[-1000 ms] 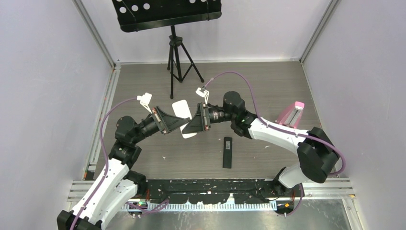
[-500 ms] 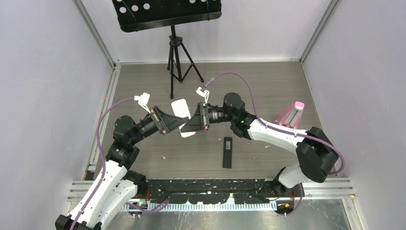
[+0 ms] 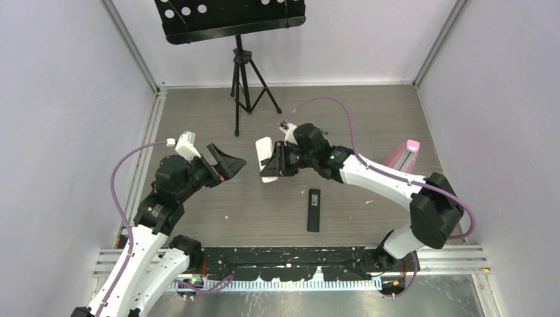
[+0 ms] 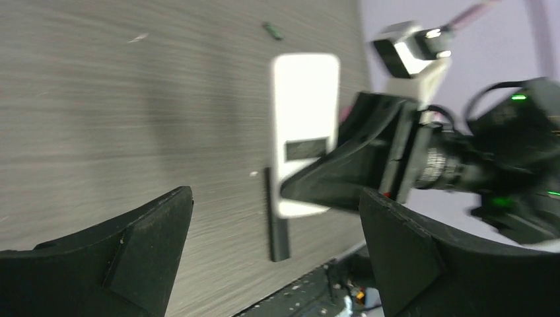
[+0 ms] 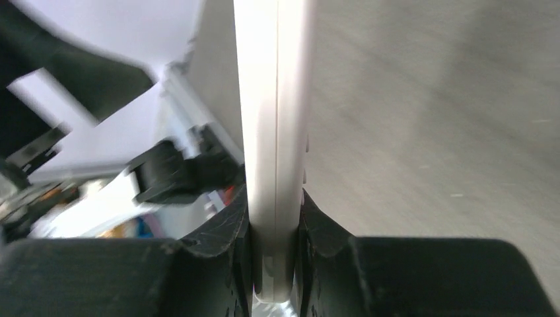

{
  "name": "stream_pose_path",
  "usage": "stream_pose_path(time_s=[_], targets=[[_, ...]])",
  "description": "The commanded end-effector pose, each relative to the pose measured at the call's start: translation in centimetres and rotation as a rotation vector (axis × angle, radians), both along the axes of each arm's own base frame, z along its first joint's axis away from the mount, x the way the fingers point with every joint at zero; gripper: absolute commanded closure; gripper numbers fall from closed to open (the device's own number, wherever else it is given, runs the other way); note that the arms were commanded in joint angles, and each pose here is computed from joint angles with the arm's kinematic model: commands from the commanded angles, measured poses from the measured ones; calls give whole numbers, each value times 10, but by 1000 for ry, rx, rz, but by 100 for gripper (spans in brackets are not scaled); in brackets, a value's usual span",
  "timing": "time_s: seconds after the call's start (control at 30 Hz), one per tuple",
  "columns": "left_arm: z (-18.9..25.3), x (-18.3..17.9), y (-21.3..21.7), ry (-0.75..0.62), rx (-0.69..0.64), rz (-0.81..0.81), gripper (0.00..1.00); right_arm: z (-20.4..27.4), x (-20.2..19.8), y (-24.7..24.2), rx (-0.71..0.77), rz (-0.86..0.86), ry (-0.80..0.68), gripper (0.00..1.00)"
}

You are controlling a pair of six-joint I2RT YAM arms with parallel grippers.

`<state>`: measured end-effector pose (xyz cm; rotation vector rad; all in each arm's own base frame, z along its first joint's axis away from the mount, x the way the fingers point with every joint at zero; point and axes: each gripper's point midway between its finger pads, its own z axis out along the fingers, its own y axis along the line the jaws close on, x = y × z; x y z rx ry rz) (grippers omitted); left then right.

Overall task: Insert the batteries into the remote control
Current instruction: Place the remote control at the center of the board.

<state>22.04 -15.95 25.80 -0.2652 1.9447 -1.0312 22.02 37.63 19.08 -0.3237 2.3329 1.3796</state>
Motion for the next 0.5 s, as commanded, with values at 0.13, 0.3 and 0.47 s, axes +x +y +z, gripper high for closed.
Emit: stream_pose_path(time_s=[0.13, 0.3, 0.47], targets=[[-32, -8, 49, 107, 216, 196, 0, -65, 106, -86, -923, -328, -310, 100], [-32, -13, 51, 107, 223, 194, 0, -90, 141, -113, -1286, -373, -412, 100], [-37, -16, 48, 119, 221, 172, 0, -95, 162, -123, -1487, -386, -512, 100]])
